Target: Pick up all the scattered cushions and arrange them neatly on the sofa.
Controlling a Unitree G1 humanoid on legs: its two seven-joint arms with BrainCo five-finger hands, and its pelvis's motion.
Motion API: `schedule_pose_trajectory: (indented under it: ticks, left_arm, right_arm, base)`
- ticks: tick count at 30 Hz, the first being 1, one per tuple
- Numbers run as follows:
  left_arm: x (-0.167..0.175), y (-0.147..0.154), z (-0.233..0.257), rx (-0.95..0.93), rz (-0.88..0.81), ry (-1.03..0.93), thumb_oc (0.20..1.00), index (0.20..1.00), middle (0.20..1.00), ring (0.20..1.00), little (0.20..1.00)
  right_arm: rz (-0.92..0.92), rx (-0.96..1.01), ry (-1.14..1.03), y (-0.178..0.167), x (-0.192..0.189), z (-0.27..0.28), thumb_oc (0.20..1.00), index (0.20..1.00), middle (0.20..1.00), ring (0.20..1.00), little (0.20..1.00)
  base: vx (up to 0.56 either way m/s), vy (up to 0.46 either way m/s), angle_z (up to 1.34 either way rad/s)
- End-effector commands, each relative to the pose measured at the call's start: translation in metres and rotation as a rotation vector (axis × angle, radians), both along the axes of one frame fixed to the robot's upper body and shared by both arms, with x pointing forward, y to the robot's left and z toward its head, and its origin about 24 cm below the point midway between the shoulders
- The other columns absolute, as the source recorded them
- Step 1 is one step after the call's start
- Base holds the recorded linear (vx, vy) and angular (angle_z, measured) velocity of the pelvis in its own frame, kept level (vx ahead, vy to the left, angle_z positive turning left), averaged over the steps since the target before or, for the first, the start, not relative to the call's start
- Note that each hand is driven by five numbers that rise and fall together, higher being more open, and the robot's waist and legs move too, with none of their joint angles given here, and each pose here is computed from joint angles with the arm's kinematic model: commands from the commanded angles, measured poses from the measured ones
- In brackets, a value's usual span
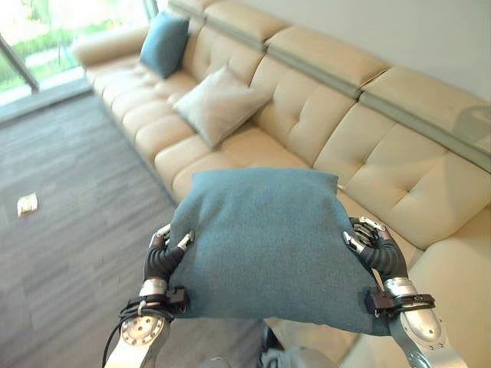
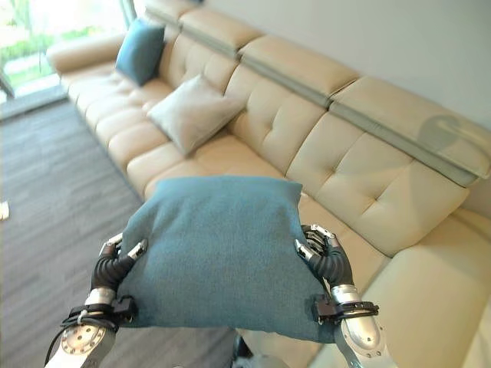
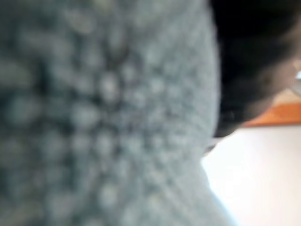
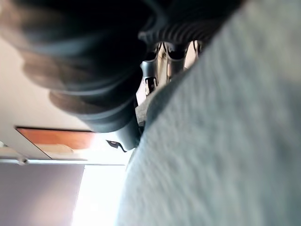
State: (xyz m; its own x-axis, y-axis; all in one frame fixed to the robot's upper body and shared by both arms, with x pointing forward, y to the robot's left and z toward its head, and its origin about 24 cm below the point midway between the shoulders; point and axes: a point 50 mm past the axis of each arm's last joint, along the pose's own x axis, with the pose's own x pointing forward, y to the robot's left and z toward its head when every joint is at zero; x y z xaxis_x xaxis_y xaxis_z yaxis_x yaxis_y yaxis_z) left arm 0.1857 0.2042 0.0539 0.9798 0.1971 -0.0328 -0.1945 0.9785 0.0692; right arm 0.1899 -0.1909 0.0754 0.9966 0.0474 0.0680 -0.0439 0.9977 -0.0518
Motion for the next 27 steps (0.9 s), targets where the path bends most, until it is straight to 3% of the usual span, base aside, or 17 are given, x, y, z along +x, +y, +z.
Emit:
schedule_pose_trajectory:
  ticks: [1,17,27]
  left_arm:
    - [0.012,-0.01,0.053,-0.015,-0.056,-0.311,0.2,0.2,0.2,0.2,0.2]
    - [0.013,-0.009,0.029,0.015,-0.022,-0.227,0.2,0.2,0.2,0.2,0.2]
    - [0.023,0.007,0.025,0.138,0.036,-0.212,0.2,0.2,0.2,0.2,0.2]
  right_arm:
    - [0.035,0.056,-0.257,0.006,0.009,0.044,0.2,0.2,0.2,0.2,0.2]
    - [0.039,-0.057,-0.192,0.005,0.015,0.029,0.2,0.2,0.2,0.2,0.2]
    - [0.127,0.009,-0.2,0.032,0.028,0.026,0.2,0.2,0.2,0.2,0.2]
  base:
    - [0.23,0.08,-1.2]
    - [0.17,0.167,-1.23]
    - [0.07,0.111,-0.98]
